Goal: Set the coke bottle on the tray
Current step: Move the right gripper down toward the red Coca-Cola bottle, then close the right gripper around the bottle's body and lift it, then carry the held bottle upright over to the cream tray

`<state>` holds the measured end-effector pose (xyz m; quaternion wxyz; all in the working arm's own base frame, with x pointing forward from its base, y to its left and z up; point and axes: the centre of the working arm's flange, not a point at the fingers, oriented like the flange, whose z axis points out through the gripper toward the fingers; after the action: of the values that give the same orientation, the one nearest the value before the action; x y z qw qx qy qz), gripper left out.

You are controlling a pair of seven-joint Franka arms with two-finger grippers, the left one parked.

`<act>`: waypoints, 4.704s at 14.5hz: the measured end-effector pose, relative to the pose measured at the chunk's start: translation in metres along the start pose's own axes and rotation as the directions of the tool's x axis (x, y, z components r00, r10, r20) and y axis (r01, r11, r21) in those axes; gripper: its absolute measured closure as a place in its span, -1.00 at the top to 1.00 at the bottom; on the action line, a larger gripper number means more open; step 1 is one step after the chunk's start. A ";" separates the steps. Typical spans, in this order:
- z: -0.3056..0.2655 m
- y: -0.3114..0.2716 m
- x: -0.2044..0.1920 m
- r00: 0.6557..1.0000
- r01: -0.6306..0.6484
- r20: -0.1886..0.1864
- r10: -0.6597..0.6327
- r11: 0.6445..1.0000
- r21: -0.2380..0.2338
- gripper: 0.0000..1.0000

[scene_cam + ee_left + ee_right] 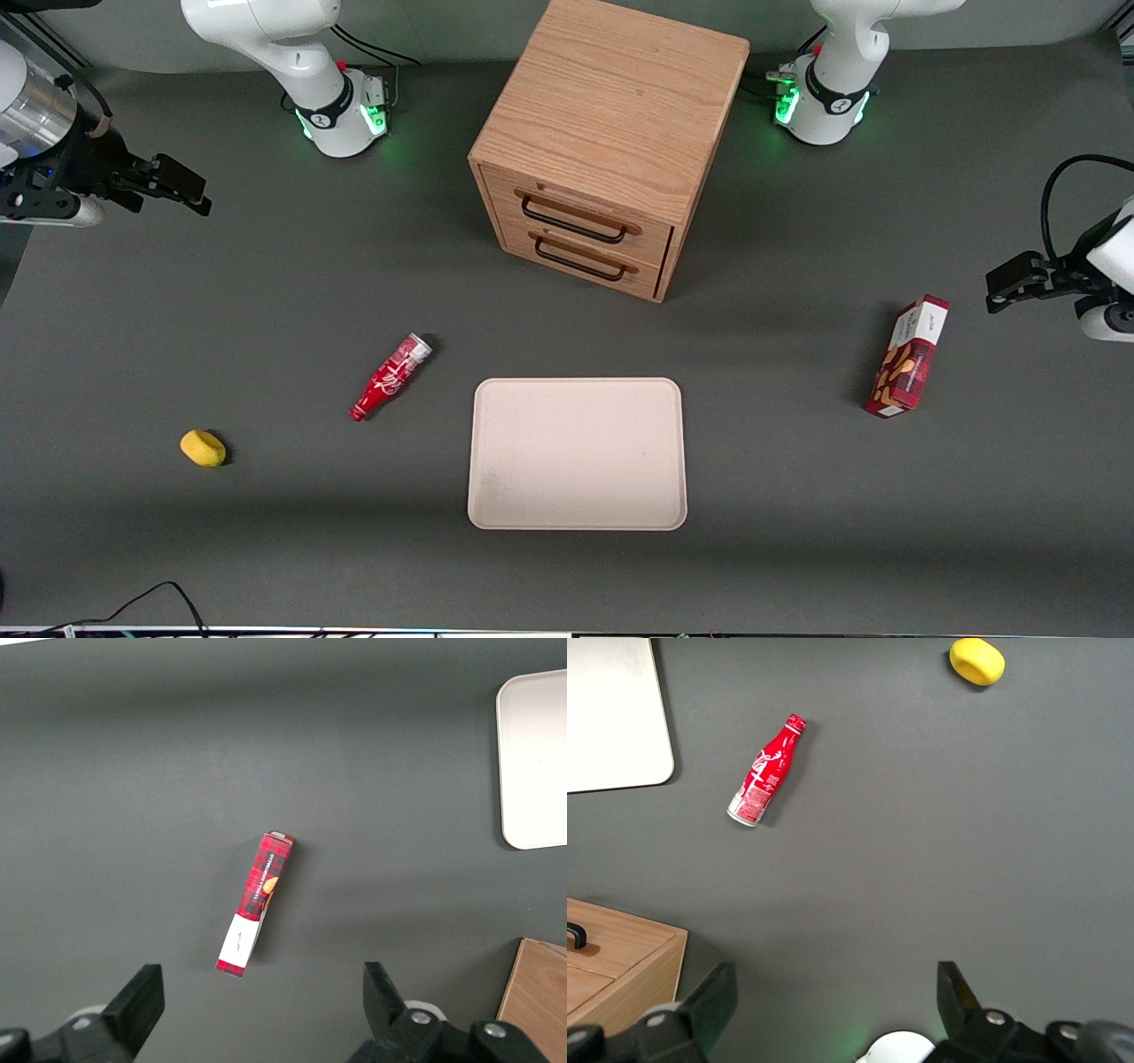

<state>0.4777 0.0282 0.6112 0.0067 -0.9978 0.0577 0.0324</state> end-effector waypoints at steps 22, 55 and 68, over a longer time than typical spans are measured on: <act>0.277 -0.155 0.142 0.855 -0.515 0.052 0.516 0.857 -0.032 1.00; 0.420 -0.153 0.122 0.799 -0.600 -0.030 0.600 0.795 -0.089 0.11; 0.182 -0.142 0.118 0.810 -0.585 -0.049 0.584 0.802 -0.120 0.11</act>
<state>0.6000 0.1590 0.4235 -0.0685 -0.9299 0.3600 0.0316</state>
